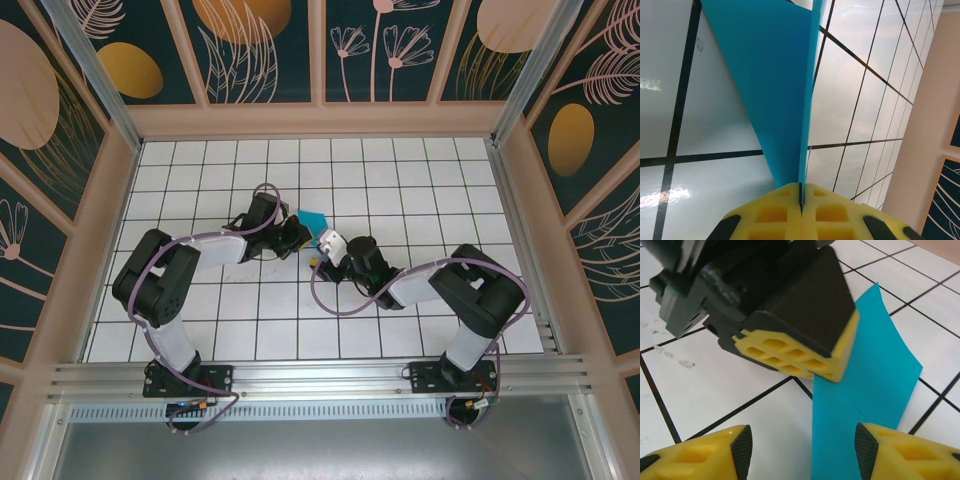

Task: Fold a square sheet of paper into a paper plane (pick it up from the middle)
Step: Fold the wing for the fifth time at the center of the table.

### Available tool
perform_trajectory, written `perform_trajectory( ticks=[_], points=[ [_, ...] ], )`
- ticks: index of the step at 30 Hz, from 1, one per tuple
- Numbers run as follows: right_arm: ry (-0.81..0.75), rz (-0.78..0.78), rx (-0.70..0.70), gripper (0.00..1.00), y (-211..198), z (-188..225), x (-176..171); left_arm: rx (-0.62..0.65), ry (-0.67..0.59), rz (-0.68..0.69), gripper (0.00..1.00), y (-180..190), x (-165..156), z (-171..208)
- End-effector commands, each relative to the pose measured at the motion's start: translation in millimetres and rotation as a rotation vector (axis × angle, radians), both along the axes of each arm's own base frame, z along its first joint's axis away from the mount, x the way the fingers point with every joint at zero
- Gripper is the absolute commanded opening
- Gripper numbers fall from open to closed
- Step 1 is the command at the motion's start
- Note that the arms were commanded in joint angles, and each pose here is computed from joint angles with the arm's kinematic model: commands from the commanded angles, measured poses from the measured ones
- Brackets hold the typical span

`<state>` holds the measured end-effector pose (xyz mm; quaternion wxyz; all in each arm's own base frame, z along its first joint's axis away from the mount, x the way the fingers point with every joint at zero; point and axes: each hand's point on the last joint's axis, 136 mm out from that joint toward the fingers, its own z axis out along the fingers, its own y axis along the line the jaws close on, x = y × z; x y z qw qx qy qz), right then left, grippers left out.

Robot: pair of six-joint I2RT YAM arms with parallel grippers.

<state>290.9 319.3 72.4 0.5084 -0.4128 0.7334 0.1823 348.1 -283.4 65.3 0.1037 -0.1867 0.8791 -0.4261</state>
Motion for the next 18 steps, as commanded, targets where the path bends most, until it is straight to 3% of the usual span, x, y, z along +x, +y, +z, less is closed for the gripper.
perform_trajectory(
  ticks=[1, 7, 12, 18],
  points=[
    [-0.084, 0.007, -0.038, 0.57, 5, -3, 6, -0.024, 0.002, 0.004, 0.03, 0, 2, 19],
    [-0.145, -0.039, -0.054, 0.50, 2, -8, 14, -0.017, 0.014, -0.003, 0.04, 1, 0, 16],
    [-0.187, -0.057, -0.058, 0.38, 5, -6, 21, -0.017, 0.022, -0.007, 0.04, 1, -1, 15],
    [-0.210, -0.062, -0.054, 0.33, 8, -6, 24, -0.016, 0.028, -0.007, 0.05, 1, -1, 15]
  ],
)
